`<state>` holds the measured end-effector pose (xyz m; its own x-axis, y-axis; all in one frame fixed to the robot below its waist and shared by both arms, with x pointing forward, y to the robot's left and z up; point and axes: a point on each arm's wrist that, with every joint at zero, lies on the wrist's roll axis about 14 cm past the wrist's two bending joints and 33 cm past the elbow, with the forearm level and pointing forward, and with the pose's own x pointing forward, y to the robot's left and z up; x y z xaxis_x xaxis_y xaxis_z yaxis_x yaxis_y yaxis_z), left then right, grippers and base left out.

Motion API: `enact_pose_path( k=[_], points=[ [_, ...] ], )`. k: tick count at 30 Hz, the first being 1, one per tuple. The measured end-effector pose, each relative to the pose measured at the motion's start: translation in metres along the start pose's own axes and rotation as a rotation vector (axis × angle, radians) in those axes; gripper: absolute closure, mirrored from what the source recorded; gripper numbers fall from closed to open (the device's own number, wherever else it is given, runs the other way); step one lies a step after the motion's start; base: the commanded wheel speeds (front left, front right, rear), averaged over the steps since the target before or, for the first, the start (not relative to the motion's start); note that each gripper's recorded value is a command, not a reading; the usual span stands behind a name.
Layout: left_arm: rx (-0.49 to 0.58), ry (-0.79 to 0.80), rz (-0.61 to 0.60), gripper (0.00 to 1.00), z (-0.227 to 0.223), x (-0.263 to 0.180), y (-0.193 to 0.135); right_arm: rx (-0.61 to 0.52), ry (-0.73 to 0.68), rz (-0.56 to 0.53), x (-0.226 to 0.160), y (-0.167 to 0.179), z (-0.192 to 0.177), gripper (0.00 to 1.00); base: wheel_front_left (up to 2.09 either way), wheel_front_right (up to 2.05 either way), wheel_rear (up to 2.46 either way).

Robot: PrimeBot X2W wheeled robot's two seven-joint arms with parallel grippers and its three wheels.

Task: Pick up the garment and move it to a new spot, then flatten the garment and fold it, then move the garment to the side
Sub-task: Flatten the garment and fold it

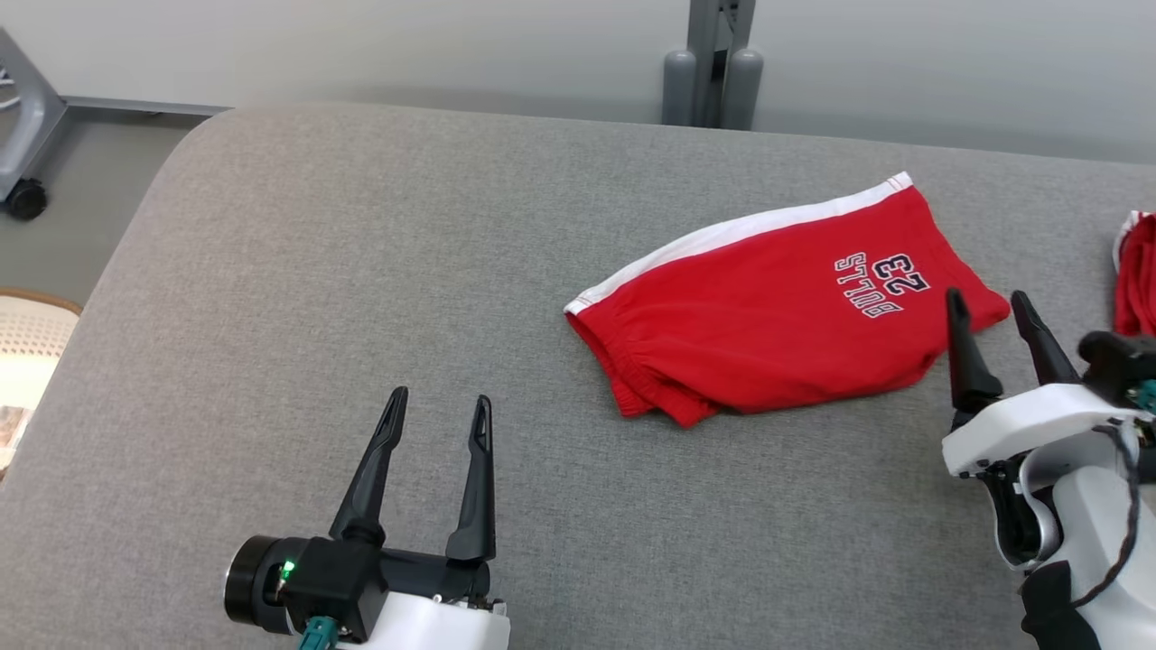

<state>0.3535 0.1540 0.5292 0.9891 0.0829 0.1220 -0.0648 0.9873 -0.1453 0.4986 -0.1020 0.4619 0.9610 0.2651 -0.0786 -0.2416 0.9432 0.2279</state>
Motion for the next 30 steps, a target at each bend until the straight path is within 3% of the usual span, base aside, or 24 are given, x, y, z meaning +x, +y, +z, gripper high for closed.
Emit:
enact_pose_path(
  k=[4, 12, 21, 27, 28, 29, 30],
  points=[
    [0.019, 0.009, -0.011, 0.0, -0.004, 0.001, 0.001, 0.162, 0.031, -0.083, 0.005, -0.016, -0.016, 0.0, 0.0, 0.0, 0.0],
    [0.035, 0.053, -0.05, 0.0, -0.02, 0.006, -0.004, 0.341, 0.179, -0.196, 0.025, -0.053, -0.043, 0.0, 0.0, 0.0, 0.0],
    [0.048, 0.092, -0.079, 0.0, -0.035, 0.014, -0.008, 0.359, 0.332, -0.21, 0.044, -0.063, -0.072, 0.0, 0.0, 0.0, 0.0],
    [0.056, 0.105, -0.077, 0.0, -0.04, 0.017, -0.005, 0.364, 0.425, -0.167, 0.059, -0.05, -0.084, 0.0, 0.0, 0.0, 0.0],
    [0.058, 0.105, -0.076, 0.0, -0.04, 0.018, -0.004, 0.368, 0.434, -0.161, 0.06, -0.048, -0.086, 0.02, 0.0, 0.0, 0.0],
    [0.058, 0.105, -0.076, 0.0, -0.04, 0.019, -0.004, 0.375, 0.44, -0.158, 0.062, -0.047, -0.087, 0.49, 0.0, 0.0, 0.0],
    [0.058, 0.108, -0.075, 0.0, -0.041, 0.019, -0.004, 0.38, 0.443, -0.155, 0.063, -0.046, -0.087, 0.65, 0.0, 0.0, 0.0]
  ],
)
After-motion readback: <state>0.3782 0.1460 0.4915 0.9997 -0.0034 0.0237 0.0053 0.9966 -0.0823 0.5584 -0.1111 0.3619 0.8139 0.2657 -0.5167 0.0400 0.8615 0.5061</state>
